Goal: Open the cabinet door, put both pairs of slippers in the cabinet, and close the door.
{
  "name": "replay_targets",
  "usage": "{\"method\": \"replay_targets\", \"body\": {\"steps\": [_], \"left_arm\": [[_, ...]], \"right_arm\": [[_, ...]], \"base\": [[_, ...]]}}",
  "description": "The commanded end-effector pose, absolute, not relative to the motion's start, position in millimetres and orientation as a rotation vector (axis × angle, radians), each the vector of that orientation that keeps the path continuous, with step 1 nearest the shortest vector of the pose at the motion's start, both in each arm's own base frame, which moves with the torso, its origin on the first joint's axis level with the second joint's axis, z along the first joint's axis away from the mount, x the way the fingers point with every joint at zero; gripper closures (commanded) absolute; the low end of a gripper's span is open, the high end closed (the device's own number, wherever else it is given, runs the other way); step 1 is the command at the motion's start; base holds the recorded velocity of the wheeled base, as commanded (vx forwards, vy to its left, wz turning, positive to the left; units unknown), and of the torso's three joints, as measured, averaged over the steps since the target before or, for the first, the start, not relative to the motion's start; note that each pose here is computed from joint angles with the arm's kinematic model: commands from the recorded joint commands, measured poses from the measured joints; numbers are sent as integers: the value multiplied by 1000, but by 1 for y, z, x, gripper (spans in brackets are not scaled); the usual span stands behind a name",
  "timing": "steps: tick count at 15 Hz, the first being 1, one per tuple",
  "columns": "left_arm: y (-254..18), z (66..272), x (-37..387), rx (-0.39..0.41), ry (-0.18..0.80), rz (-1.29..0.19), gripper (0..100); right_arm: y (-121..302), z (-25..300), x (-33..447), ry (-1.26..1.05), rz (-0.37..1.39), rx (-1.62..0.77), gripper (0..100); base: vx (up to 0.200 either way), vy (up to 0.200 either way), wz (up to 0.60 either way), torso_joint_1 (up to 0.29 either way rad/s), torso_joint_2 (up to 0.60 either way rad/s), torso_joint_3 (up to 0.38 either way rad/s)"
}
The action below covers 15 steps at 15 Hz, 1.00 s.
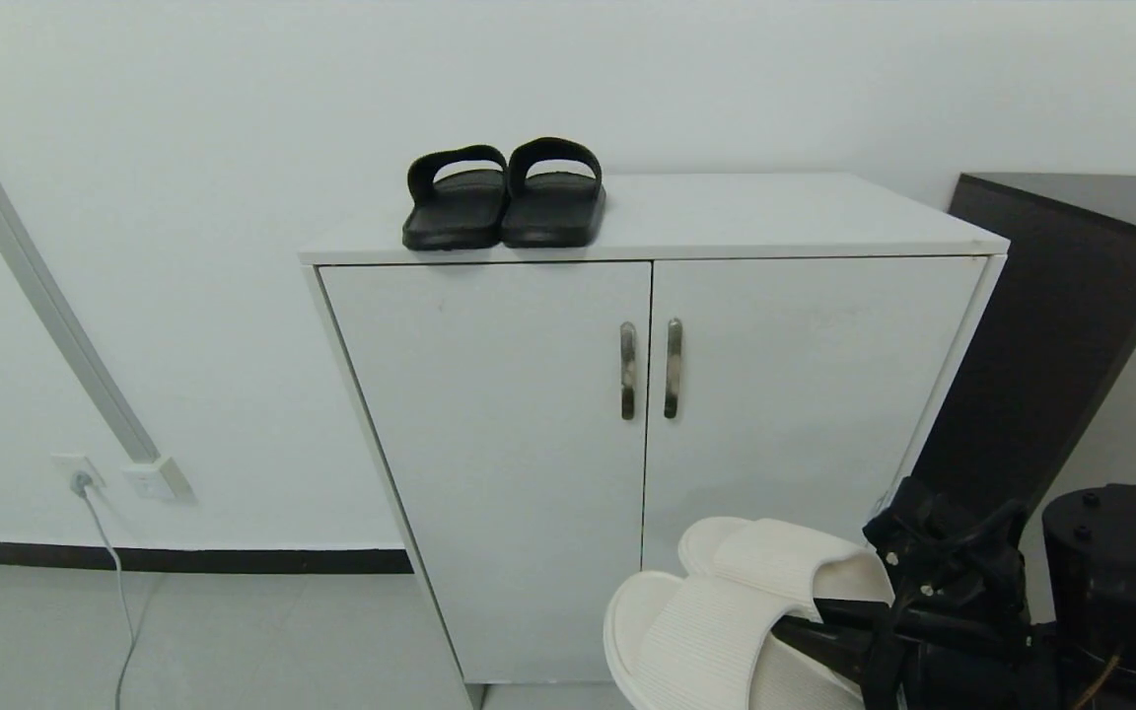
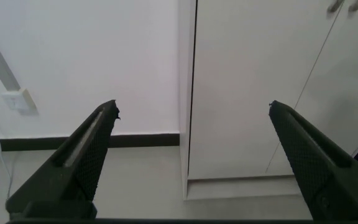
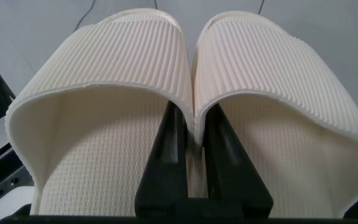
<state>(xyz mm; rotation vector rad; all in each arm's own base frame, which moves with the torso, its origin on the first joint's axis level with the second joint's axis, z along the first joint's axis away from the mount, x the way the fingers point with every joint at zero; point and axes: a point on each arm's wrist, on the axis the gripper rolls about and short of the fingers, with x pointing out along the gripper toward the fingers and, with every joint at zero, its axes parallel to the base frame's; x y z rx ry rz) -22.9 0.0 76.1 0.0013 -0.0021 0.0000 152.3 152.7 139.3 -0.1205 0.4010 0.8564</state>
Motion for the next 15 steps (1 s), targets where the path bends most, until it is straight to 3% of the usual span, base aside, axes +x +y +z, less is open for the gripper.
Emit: {"method": "replay_targets", "body": {"steps": [1, 5, 12, 13, 14, 15], "left_arm": [[0, 76, -23, 2, -2, 0, 0], [0, 76, -23, 0, -2, 0, 0], [0, 78, -23, 21, -11, -1, 0], [0, 96, -27, 11, -55, -6, 0], [0, 130, -30, -23, -90, -10, 0], [0, 152, -24, -46, -61, -14, 0]], "right_arm": [[154, 137, 152, 410, 860, -124, 100], [154, 137, 152, 411, 862, -125, 100], [154, 137, 150, 392, 866, -122, 100], [154, 137, 150, 389, 868, -118, 100], [153, 137, 149, 387, 868, -119, 100], [153, 137, 149, 382, 869, -118, 100]], "base": [[0, 0, 0, -85, 461, 369], [0, 0, 0, -36, 442, 389], [0, 0, 0, 0, 26, 22], [0, 0, 0, 0, 0, 0], [0, 0, 0, 0, 0, 0], [0, 0, 0, -2, 124, 173]]}}
